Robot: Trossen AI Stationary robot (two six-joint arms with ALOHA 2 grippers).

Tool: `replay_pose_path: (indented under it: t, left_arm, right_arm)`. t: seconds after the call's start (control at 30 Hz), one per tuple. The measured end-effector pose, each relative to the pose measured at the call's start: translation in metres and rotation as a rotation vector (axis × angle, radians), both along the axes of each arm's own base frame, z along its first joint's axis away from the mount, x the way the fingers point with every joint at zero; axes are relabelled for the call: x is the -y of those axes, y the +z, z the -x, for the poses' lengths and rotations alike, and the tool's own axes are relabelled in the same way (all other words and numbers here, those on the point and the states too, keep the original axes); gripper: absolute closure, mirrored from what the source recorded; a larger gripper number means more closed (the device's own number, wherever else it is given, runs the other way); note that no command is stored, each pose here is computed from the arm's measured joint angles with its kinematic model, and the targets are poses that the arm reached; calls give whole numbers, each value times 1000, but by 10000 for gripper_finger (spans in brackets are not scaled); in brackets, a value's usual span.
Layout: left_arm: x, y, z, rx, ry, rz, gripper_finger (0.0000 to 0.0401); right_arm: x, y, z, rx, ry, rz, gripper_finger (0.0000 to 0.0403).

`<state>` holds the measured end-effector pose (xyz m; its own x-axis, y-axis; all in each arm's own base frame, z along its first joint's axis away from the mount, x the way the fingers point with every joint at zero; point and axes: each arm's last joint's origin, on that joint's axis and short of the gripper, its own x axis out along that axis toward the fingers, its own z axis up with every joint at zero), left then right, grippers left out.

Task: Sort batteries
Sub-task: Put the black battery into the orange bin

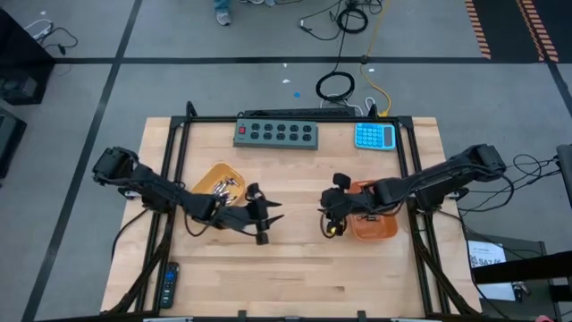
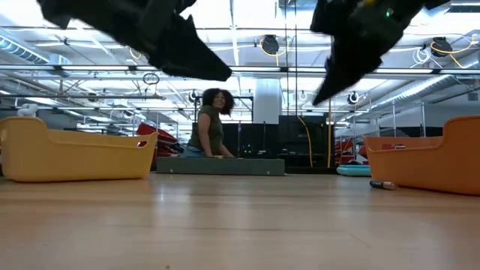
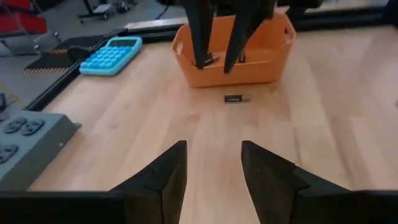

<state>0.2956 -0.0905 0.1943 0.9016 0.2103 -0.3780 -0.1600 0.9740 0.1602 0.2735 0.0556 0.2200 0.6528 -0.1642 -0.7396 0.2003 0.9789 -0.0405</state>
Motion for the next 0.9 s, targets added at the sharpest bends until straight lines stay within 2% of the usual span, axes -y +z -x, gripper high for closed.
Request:
replay_pose_path:
  t: [0.1,0.2,0.4,0.53,0.63,0.8,0.9]
  left_arm:
    - [0,-6,5,69,0,21,239]
    - [-2,-7,9,124,13,7,239]
    - [0,-9,12,146,16,-4,239]
    - [6,-10,14,133,-5,-8,239]
    - [8,-11,15,121,-16,-12,239]
    - [12,-11,17,119,-28,-12,239]
    - [12,-11,17,119,-28,-13,239]
  right_arm:
    - [5,-12,-2,-143,-64,-88,266]
    - [6,-21,-15,-298,-114,-137,262]
    - [-6,-35,-42,-652,-149,-66,265]
    - [-11,-49,-54,-767,-90,-37,260]
    - [-13,-58,-55,-827,-47,-68,253]
    - [-12,-64,-50,-931,-64,-126,240]
    - [-12,-63,-49,-938,-99,-176,235]
